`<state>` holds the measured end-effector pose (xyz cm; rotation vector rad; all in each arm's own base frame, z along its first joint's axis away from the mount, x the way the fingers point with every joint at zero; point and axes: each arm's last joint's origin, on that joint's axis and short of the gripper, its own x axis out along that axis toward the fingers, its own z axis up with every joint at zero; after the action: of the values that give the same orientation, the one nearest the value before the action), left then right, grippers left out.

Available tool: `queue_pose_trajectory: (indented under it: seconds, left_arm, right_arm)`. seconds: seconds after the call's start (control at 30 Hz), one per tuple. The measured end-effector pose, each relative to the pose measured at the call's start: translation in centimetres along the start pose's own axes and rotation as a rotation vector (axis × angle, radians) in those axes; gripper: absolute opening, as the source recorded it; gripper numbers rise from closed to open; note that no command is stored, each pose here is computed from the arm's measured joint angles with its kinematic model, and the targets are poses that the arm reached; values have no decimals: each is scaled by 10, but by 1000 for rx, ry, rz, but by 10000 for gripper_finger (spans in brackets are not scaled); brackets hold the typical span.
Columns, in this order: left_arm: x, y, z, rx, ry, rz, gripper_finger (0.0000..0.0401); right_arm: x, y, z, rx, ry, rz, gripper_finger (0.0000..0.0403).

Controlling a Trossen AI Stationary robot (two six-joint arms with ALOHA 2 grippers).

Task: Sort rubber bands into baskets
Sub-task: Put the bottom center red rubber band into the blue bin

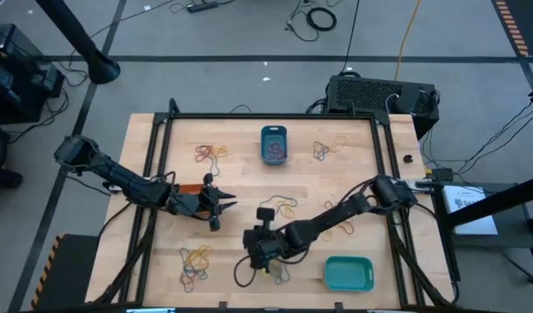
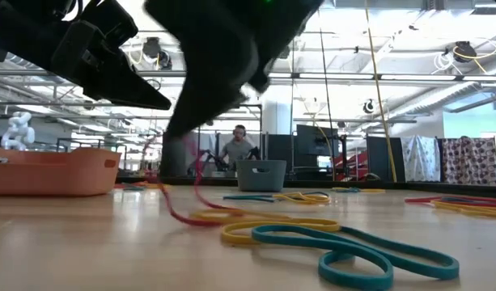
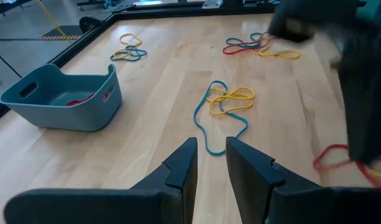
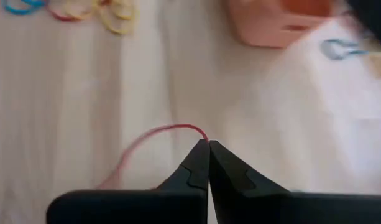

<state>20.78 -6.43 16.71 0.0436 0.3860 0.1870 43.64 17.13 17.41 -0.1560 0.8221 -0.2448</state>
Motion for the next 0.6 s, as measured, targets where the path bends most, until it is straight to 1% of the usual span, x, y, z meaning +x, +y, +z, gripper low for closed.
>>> queue_pose_trajectory:
  seconds: [0.1, 0.23, 0.3, 0.47, 0.6]
  left_arm:
    - [0, 0, -1, 4, 7, 1, 93]
    - [0, 0, -2, 11, 19, 3, 93]
    - [0, 0, -2, 11, 19, 3, 93]
    - [0, 0, -2, 10, 19, 3, 93]
    - [0, 0, -2, 11, 19, 3, 93]
  right_arm:
    - [-21, -8, 7, -10, -17, -68, 0]
    - [-58, -23, 15, -9, -42, -195, 0]
    - [-71, -30, 15, -15, -35, -254, 0]
    - [-96, -51, 15, 4, -42, -419, 0]
    - [-105, -72, 13, 14, -29, -553, 0]
